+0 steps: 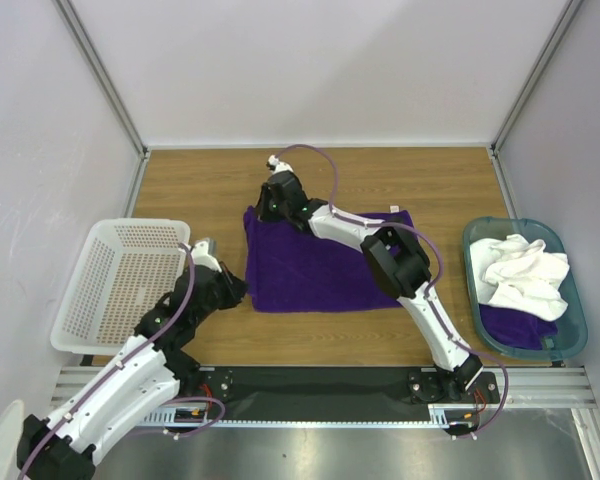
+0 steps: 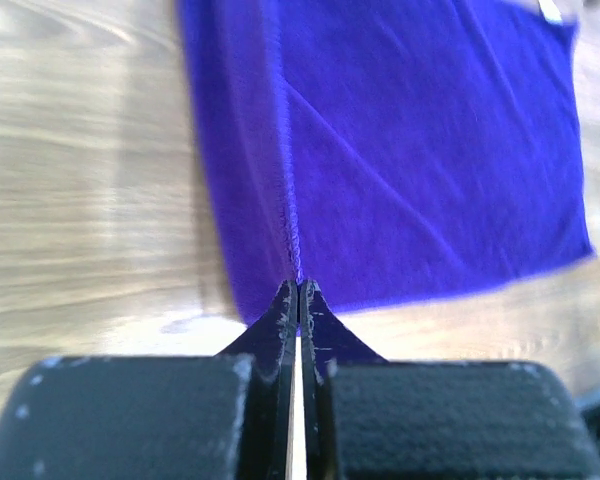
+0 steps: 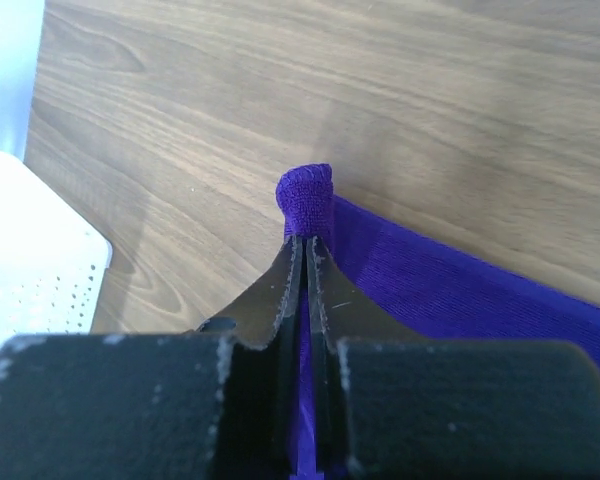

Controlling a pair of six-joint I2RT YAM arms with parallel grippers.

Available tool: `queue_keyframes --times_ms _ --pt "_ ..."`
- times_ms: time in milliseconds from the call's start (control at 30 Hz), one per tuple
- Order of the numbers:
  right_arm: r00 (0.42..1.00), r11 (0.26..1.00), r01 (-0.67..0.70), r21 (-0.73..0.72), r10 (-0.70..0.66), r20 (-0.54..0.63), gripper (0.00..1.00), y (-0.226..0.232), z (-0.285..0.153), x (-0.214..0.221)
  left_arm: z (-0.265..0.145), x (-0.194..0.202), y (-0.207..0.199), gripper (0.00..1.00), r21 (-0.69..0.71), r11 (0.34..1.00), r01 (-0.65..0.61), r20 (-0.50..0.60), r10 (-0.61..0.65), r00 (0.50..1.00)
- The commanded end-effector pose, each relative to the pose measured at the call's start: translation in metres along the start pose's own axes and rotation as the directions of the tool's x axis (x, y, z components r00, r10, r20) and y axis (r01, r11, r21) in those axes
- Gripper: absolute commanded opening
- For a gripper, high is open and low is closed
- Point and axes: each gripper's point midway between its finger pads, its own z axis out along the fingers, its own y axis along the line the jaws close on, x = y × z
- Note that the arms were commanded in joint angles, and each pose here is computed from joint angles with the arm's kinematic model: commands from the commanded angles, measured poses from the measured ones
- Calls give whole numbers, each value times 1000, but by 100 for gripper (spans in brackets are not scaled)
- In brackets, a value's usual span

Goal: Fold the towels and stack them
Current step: Fold the towel

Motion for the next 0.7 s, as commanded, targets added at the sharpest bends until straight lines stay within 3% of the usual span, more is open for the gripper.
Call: queue_keyframes --times_ms 0,433,567,667 --pt "988 994 28 -107 -12 153 0 38 -32 -64 -14 -37 0 0 -92 994 63 110 -53 993" --pt "989 976 54 -211 -22 148 0 108 2 -50 -68 -71 71 0 -400 883 245 339 -106 935" --pt "985 972 50 -228 -10 172 0 121 12 -47 -77 -78 77 0 -390 874 291 394 -127 910" --pt "983 972 43 -232 0 183 0 123 15 -48 -77 -81 71 0 -361 896 258 392 -106 914"
